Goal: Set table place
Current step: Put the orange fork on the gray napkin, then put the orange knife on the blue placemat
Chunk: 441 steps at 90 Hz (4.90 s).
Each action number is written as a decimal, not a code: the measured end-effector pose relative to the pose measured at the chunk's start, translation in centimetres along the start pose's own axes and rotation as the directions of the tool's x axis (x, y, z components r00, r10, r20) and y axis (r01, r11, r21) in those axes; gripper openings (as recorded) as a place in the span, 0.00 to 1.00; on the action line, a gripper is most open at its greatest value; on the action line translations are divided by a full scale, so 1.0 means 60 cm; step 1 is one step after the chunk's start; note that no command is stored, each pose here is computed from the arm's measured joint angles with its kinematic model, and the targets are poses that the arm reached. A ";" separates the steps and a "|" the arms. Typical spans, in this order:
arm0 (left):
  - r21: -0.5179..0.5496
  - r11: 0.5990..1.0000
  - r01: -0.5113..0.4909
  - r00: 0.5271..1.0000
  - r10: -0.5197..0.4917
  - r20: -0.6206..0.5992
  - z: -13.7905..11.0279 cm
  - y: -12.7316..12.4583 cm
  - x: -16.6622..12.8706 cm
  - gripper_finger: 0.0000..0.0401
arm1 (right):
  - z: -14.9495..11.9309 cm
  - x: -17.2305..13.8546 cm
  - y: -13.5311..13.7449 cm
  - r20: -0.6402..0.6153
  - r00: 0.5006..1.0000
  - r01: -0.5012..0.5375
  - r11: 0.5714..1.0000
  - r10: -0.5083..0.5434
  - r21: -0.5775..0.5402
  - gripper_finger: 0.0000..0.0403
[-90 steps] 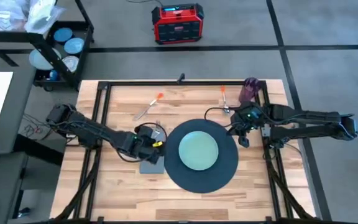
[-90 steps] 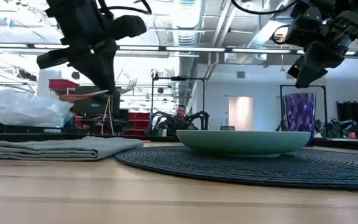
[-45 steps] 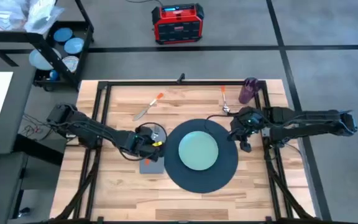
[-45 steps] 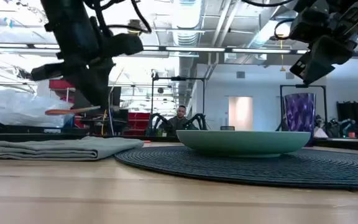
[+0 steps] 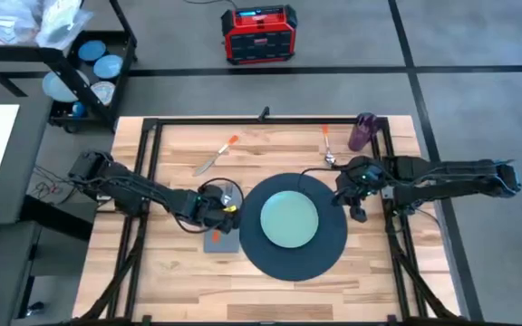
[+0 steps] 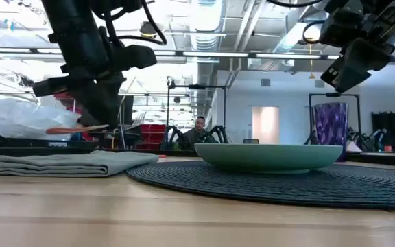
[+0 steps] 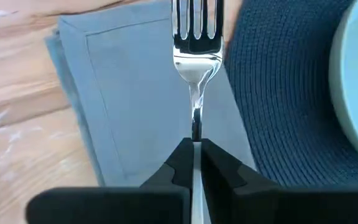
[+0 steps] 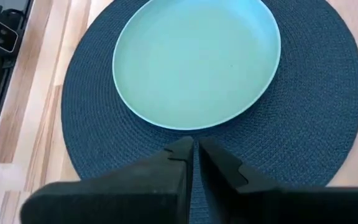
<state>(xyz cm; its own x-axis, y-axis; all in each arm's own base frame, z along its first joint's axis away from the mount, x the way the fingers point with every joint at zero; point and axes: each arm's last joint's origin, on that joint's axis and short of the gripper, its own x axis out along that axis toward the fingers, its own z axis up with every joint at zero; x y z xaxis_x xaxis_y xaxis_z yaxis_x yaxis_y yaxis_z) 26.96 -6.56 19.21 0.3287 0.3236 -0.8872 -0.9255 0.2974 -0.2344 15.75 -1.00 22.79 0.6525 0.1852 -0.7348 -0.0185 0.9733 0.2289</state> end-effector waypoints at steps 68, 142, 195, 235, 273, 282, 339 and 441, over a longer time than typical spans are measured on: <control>0.088 0.995 -0.040 0.994 0.048 -0.094 -0.003 -0.012 0.046 0.00 | 0.000 0.000 0.000 -0.001 1.000 0.000 1.000 0.000 0.001 0.04; 0.182 0.983 0.010 0.997 0.004 -0.079 0.011 -0.019 0.052 0.25 | -0.005 0.007 0.037 -0.038 0.995 -0.097 0.993 0.095 -0.071 0.04; 0.317 0.947 0.060 0.997 -0.071 0.023 0.152 -0.038 0.066 0.17 | -0.003 0.007 0.035 -0.019 0.998 -0.064 0.996 0.063 -0.055 0.04; 0.364 0.921 0.138 0.990 -0.128 -0.053 0.151 -0.054 0.096 0.00 | -0.003 0.007 0.035 -0.019 0.998 -0.058 0.997 0.058 -0.041 0.04; 0.371 0.928 0.035 0.997 -0.010 -0.070 0.139 -0.042 0.123 0.00 | -0.004 0.007 0.035 -0.025 0.998 -0.059 0.998 0.058 -0.017 0.04; 0.372 0.928 0.002 0.998 0.023 -0.063 0.140 -0.037 0.123 0.00 | -0.004 0.007 0.035 -0.026 0.998 -0.059 0.998 0.058 -0.017 0.04; 0.388 0.918 -0.085 0.993 0.110 -0.043 0.143 -0.023 0.124 0.00 | -0.004 0.007 0.035 -0.026 0.998 -0.059 0.998 0.058 -0.010 0.04; 0.610 0.778 -0.148 0.989 0.118 0.089 0.201 -0.058 0.074 0.00 | -0.005 0.007 0.034 -0.033 0.997 -0.066 0.996 0.064 -0.057 0.04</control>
<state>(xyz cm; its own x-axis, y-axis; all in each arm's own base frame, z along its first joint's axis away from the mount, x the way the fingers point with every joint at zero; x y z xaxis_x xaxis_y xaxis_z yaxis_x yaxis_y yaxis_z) 33.91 4.66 20.87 0.2328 0.4355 -0.8696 -0.6540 0.7318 0.1915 15.76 1.13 22.78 0.6248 0.2517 -0.7391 -0.1045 0.9651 0.2403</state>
